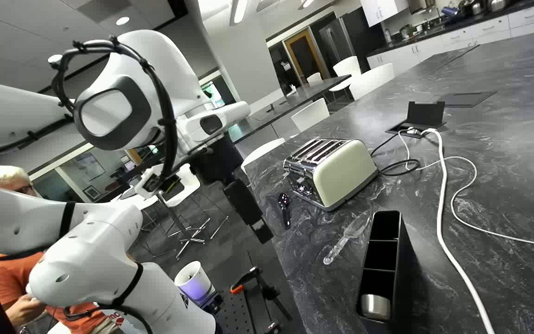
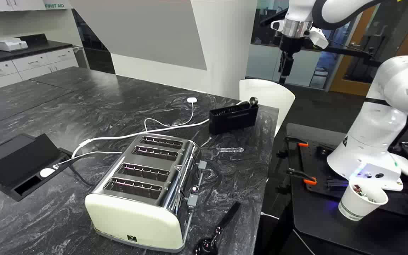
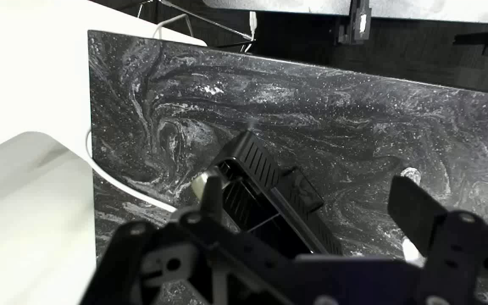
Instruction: Put the cake slicer and the spoon in the black basket respectively then move the basket slightly away from you
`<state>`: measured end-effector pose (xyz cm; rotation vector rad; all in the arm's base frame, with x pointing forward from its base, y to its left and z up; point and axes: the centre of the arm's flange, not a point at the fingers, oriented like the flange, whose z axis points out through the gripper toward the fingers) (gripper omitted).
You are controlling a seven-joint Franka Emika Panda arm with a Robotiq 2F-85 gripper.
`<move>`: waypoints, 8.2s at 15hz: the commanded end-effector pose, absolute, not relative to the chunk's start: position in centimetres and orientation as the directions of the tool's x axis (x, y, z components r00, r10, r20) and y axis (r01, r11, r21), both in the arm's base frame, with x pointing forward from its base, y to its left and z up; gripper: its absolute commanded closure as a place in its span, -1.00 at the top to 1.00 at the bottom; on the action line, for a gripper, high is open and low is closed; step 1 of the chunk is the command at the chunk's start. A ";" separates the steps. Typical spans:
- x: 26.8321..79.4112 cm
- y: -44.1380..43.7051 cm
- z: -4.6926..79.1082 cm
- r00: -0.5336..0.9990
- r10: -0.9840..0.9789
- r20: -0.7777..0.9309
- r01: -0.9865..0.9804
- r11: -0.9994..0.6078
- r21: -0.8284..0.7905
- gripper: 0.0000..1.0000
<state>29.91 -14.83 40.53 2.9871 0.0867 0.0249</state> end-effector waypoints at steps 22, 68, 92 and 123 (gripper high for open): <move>40.0 1.7 31.4 0.800 0.558 0.222 0.545 -0.829 0.124 1.00; 47.8 0.6 12.7 0.819 0.570 0.071 0.571 -0.821 0.010 1.00; 41.9 0.7 26.3 0.888 0.263 0.377 0.237 -0.965 0.116 -0.88; 38.0 1.4 44.4 0.984 0.094 0.149 0.099 -0.995 -0.031 -0.53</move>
